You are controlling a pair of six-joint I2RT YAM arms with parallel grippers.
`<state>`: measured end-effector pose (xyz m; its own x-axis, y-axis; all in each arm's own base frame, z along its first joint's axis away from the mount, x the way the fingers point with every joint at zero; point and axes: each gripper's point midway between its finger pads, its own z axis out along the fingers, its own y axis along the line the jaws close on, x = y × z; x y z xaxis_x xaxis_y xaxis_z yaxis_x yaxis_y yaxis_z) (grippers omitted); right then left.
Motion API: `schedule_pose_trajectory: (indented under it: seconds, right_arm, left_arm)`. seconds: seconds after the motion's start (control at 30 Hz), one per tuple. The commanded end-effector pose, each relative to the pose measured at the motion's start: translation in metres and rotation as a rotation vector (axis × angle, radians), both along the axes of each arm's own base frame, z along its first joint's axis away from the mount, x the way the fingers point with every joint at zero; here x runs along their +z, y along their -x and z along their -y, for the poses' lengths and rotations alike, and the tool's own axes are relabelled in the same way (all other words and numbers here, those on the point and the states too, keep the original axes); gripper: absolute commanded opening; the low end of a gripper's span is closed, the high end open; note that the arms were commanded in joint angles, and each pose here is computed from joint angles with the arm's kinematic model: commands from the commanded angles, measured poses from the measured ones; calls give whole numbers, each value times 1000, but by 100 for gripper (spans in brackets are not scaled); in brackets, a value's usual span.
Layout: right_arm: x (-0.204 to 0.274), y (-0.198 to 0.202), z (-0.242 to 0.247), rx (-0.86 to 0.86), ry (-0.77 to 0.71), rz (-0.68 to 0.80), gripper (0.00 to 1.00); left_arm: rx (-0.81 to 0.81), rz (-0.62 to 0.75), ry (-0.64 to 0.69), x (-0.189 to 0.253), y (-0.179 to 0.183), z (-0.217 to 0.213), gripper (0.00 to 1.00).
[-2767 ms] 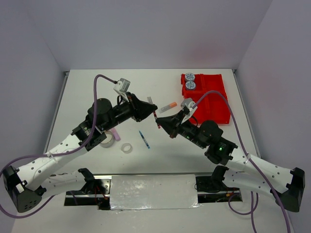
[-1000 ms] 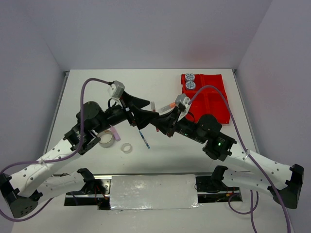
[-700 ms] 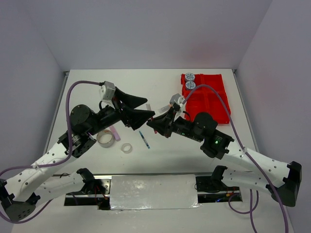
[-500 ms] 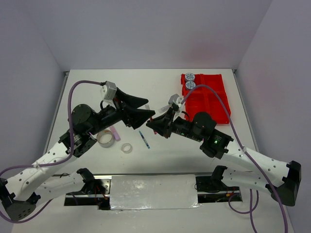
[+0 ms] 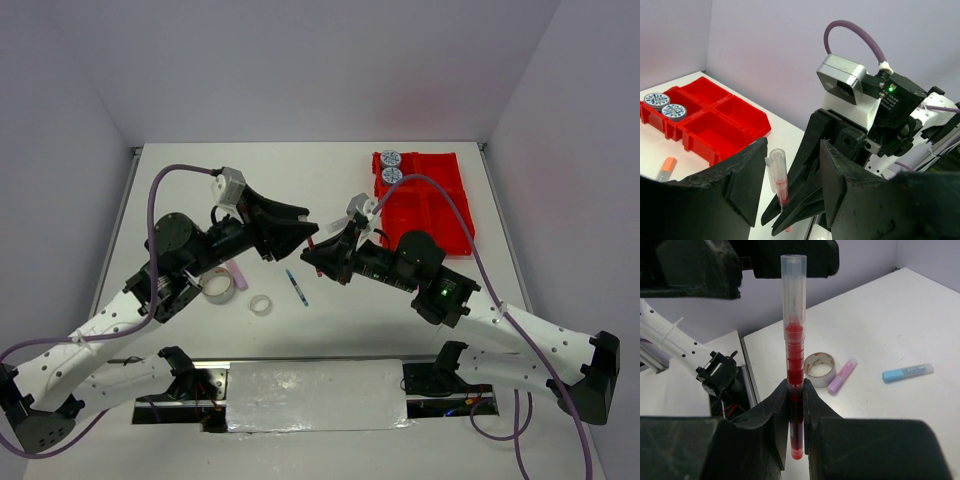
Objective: Sort the stationery into containers
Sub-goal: Close the pen cap on the pen.
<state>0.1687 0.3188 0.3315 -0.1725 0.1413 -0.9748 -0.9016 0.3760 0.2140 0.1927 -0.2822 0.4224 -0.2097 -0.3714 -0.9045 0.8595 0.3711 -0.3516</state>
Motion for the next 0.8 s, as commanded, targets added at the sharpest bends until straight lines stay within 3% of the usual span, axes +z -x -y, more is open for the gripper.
schedule_pose_trajectory:
  seconds: [0.0,0.13,0.2,0.27,0.3,0.33,0.4,0.77]
  right_arm:
    - [35,4,2,9,-71,46,0]
    - [38,6,4,12,-77,49,0]
    - [37,6,4,13,-78,48,0]
    - [41,7,7,9,-91,51,0]
    - [42,7,7,6,-95,50,0]
    - [44,7,8,3,-103,55,0]
    - [50,9,10,5,-121,63,0]
    - [140,5,28,-71,-280,247,0]
  left_arm:
    - [10,40,14,8,-2,0,58]
    - [4,34,3,5,-2,3,46]
    - [8,25,0,4,-4,3,45]
    - [4,22,-6,3,-4,4,27]
    - [5,18,-7,3,-5,4,27]
    - [1,15,-9,2,-4,5,14]
    - [-8,0,-16,-1,-5,8,0]
    - [-19,-189,-128,-58,-17,24,0]
